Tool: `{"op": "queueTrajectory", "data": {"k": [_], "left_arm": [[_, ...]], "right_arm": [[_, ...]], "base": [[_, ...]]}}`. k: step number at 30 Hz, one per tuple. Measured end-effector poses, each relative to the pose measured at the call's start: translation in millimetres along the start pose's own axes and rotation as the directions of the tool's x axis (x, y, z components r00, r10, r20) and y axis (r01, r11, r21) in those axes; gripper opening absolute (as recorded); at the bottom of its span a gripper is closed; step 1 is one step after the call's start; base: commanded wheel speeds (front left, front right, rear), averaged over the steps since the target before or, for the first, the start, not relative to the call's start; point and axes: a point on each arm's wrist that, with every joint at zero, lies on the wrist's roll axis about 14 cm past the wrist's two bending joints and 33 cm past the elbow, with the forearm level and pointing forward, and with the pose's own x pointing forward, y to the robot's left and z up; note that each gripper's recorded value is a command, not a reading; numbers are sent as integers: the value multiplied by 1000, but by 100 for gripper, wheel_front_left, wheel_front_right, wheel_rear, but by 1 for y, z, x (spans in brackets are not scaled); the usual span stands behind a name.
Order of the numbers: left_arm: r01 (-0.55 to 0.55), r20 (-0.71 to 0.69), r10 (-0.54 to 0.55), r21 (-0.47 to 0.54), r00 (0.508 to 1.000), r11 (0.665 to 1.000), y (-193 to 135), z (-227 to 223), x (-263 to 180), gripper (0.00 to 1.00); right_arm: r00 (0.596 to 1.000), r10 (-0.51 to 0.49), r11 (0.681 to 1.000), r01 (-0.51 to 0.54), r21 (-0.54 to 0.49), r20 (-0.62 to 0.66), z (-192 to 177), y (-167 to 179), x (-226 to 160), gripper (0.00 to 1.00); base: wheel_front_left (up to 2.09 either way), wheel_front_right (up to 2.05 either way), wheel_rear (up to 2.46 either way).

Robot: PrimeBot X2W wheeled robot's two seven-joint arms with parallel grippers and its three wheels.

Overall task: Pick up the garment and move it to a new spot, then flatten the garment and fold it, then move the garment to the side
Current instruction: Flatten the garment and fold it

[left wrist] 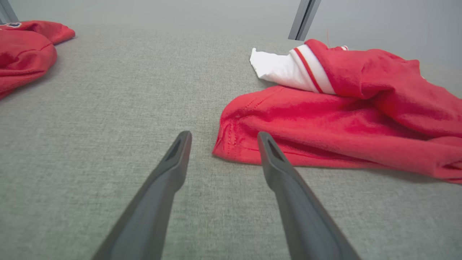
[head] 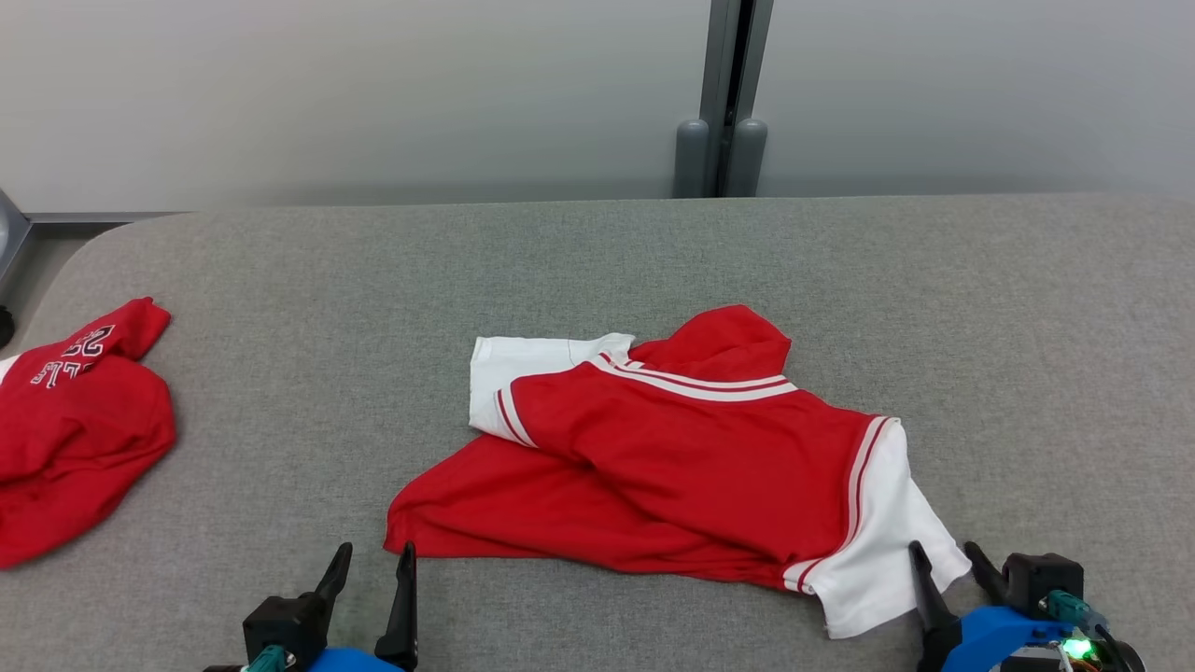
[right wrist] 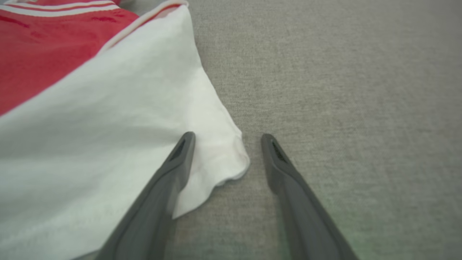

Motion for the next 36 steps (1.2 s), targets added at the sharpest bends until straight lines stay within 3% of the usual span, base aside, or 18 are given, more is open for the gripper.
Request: {"op": "queueTrajectory", "data": {"k": [4,8,16,33,34,35,36], "left_arm": [[-3,3,3,-6,1000,1000,2,1,1,100],[10,7,-10,-21,1000,1000,-3,3,4,100],[124,-32,-127,-81,991,989,-42,-9,9,100],[174,-135,-186,-97,973,980,-48,-31,26,100],[174,-136,-187,-99,973,980,-48,-31,26,67],[177,-137,-189,-97,972,979,-48,-31,26,9],[181,-137,-193,-95,972,979,-49,-31,26,0]], "right_arm": [[1000,-2,1000,2,22,-4,0,0,2,0],[997,-71,996,69,50,40,9,-18,-5,0],[976,-190,981,187,43,107,23,-61,-24,0],[975,-173,985,170,30,141,35,-57,-17,0],[975,-171,985,168,29,144,36,-57,-17,0],[974,-171,985,168,29,147,36,-57,-17,0],[974,-170,985,168,29,151,38,-57,-17,0]], "base": [[0,0,0],[0,0,0],[0,0,0],[0,0,0],[0,0,0],[0,0,0],[0,0,0]]}}
